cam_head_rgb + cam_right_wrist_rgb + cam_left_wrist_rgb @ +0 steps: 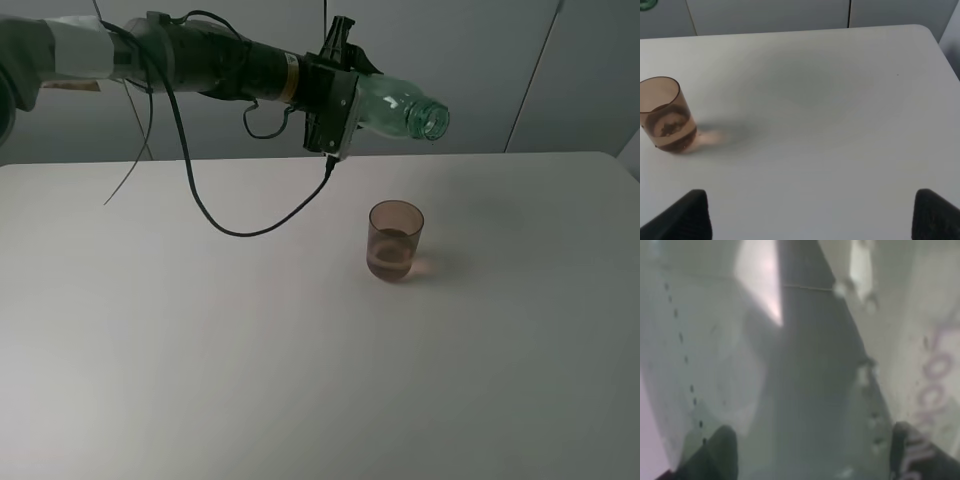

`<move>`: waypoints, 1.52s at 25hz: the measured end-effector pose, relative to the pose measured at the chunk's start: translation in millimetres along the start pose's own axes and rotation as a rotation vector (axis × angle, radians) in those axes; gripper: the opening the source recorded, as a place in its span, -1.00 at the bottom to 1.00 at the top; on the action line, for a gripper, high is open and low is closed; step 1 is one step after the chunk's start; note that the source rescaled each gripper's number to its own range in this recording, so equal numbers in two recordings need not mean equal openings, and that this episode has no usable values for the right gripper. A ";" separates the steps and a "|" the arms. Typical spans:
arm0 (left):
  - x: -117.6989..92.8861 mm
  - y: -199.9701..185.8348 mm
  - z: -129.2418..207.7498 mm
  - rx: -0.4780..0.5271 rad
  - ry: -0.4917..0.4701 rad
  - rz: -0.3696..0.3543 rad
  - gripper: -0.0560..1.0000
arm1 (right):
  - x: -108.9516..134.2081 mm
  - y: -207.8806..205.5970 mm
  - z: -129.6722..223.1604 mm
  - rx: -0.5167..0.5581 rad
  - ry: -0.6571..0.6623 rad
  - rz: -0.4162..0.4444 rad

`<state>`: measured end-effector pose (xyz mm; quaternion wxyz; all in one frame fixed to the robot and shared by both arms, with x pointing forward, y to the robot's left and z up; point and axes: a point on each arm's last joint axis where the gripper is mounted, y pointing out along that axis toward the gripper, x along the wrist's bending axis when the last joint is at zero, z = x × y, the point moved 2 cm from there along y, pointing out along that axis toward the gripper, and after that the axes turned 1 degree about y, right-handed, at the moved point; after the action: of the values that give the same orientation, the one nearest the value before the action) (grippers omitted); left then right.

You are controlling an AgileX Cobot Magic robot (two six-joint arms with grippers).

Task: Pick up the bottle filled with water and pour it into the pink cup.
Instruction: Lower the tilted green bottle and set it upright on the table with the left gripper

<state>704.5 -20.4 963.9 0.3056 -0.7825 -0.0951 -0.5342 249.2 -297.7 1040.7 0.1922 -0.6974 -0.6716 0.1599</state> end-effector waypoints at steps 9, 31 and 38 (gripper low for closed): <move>5.0 -15.0 29.3 0.040 -0.959 -0.042 -0.88 | 0.0 0.0 0.0 0.000 0.000 0.000; -64.9 -120.8 62.8 0.291 -1.443 -0.466 -0.88 | 0.0 0.0 0.0 0.000 0.000 0.000; -102.2 -131.7 59.5 0.313 -1.427 -0.480 -0.88 | 0.0 0.0 0.0 0.000 0.000 0.000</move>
<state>646.2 136.9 907.7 0.1531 -0.8430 -0.5111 0.0683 249.2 -297.7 1040.7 0.1922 -0.6974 -0.6716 0.1599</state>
